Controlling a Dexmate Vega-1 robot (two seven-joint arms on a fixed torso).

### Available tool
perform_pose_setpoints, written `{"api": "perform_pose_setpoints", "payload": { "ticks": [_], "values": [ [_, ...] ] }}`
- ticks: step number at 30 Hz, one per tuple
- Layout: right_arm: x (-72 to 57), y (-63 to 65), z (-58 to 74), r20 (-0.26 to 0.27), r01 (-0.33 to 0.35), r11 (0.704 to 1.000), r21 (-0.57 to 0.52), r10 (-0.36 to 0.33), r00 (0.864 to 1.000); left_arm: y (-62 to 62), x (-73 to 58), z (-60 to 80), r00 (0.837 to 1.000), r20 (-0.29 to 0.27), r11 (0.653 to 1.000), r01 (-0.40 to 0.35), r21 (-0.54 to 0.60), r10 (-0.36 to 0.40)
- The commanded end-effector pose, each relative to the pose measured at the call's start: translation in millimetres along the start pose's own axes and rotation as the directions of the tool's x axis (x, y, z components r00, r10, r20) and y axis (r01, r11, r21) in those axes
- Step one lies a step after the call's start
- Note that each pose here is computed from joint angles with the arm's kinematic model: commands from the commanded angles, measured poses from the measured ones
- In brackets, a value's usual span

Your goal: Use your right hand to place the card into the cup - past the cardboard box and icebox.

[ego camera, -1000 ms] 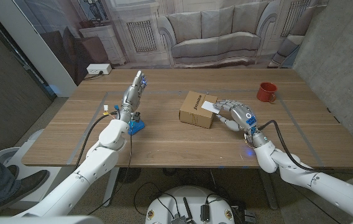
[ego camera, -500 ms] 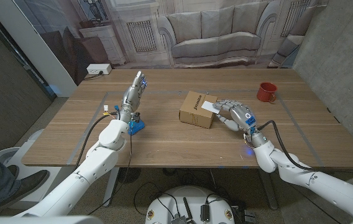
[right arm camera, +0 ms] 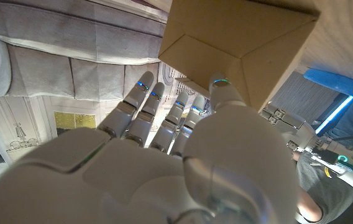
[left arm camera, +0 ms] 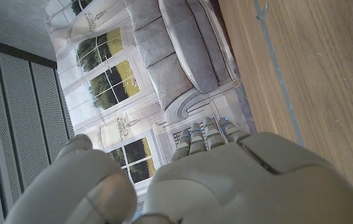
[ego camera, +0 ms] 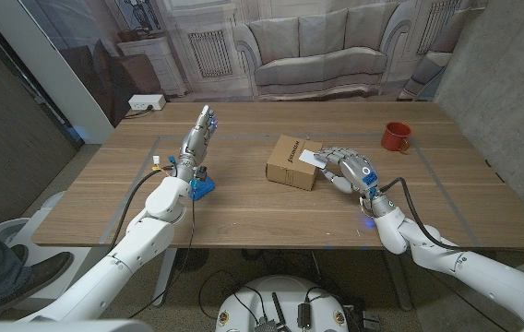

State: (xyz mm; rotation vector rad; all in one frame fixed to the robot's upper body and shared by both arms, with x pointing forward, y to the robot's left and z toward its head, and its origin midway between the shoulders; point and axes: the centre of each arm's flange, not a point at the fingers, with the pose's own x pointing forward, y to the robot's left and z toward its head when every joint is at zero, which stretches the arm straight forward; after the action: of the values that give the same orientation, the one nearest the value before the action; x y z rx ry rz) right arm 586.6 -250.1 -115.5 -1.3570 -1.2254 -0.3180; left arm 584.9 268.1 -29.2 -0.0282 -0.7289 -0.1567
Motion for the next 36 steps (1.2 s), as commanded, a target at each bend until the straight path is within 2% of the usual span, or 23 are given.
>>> {"api": "perform_pose_setpoints", "payload": {
  "ticks": [1, 11, 22, 36],
  "values": [
    [1.3, -1.2, -0.9, 0.003, 0.023, 1.0, 0.001, -0.023, 1.0, 2.2, -1.4, -1.0, 1.0, 0.0, 1.0, -0.005, -0.004, 0.005],
    [1.9, -4.2, 1.0, 0.006, 0.045, 0.999, 0.012, -0.046, 0.999, 2.1, -3.6, -2.3, 1.0, 0.005, 1.0, -0.009, -0.011, 0.009],
    [11.5, -9.4, -0.1, 0.007, 0.069, 0.997, 0.03, -0.069, 0.998, 2.7, -7.2, -2.7, 1.0, 0.004, 1.0, -0.015, -0.011, 0.015],
    [10.2, -16.8, 6.3, 0.027, 0.095, 0.994, 0.051, -0.097, 0.995, 2.2, -7.9, -2.9, 1.0, 0.013, 1.0, -0.016, -0.018, 0.016]
  ]
}}
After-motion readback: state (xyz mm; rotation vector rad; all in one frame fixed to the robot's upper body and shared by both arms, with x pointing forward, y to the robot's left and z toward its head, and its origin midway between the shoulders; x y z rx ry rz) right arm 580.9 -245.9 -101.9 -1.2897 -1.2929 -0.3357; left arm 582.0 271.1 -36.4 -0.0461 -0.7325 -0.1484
